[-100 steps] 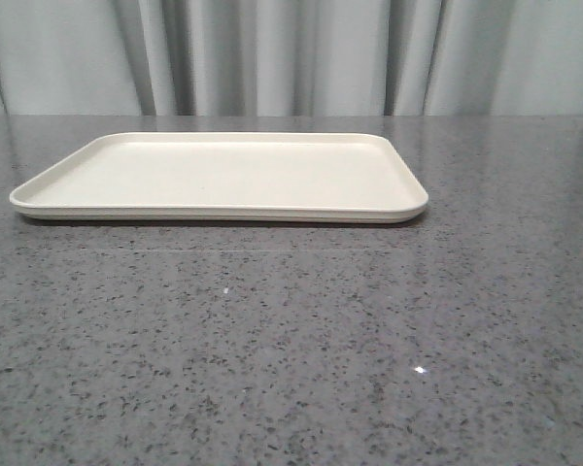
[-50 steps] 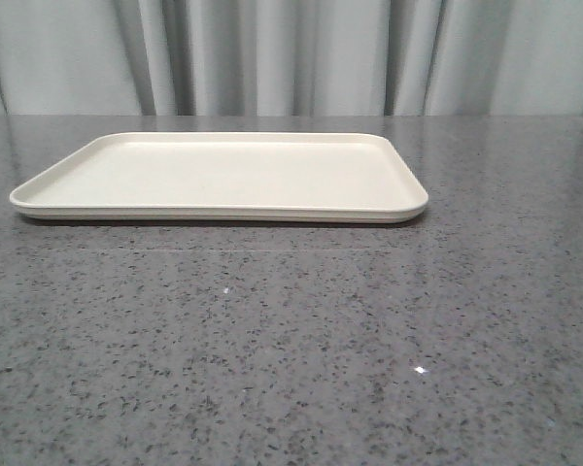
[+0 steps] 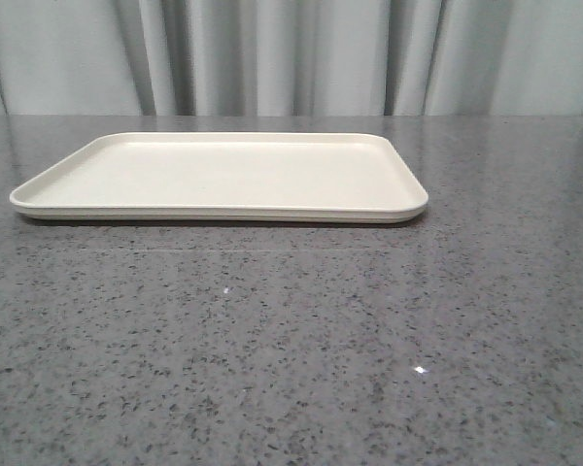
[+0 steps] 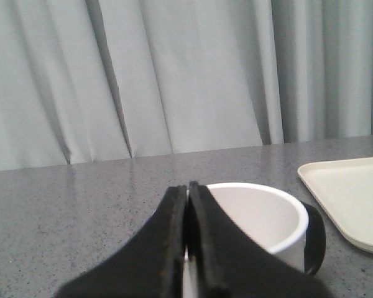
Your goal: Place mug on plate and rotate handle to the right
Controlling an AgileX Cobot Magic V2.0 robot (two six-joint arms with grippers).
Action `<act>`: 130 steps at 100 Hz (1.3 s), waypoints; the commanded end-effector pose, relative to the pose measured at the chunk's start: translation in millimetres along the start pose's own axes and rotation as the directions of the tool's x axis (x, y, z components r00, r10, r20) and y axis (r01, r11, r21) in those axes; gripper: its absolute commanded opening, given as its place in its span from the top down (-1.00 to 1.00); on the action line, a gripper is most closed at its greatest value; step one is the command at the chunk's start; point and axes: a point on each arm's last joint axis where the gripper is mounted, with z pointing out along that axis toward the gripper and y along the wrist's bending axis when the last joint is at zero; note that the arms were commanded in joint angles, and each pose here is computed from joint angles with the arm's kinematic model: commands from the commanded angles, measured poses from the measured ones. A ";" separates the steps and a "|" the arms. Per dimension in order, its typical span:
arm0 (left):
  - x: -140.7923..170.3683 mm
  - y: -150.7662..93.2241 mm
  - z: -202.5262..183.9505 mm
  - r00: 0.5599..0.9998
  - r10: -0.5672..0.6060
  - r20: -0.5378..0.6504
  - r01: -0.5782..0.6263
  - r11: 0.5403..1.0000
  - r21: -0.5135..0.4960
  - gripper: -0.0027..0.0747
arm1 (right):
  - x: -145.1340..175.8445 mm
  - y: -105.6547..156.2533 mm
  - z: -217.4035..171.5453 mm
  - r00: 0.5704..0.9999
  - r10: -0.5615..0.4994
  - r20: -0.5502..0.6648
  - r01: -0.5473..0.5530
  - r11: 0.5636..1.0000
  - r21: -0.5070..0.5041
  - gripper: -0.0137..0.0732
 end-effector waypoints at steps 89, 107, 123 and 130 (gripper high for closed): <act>-3.6 2.3 -2.6 0.996 -0.045 0.071 0.047 0.999 -0.025 0.98 | -7.6 -3.3 -2.1 0.996 -0.006 0.091 0.002 0.999 0.039 0.84; -3.7 2.6 -2.7 0.995 -0.067 0.073 0.069 0.997 -0.026 0.98 | -8.0 -3.5 -2.2 0.995 -0.002 0.095 -0.002 0.999 0.041 0.84; -5.1 3.3 -2.8 0.994 -0.069 0.089 0.072 0.997 -0.032 0.98 | -8.1 -3.5 -2.2 0.995 0.005 0.096 -0.009 0.999 0.041 0.84; -6.4 3.9 -2.9 0.992 -0.068 0.104 0.073 0.997 -0.038 0.98 | -8.1 -3.5 -2.2 0.995 0.006 0.096 -0.009 0.999 0.041 0.84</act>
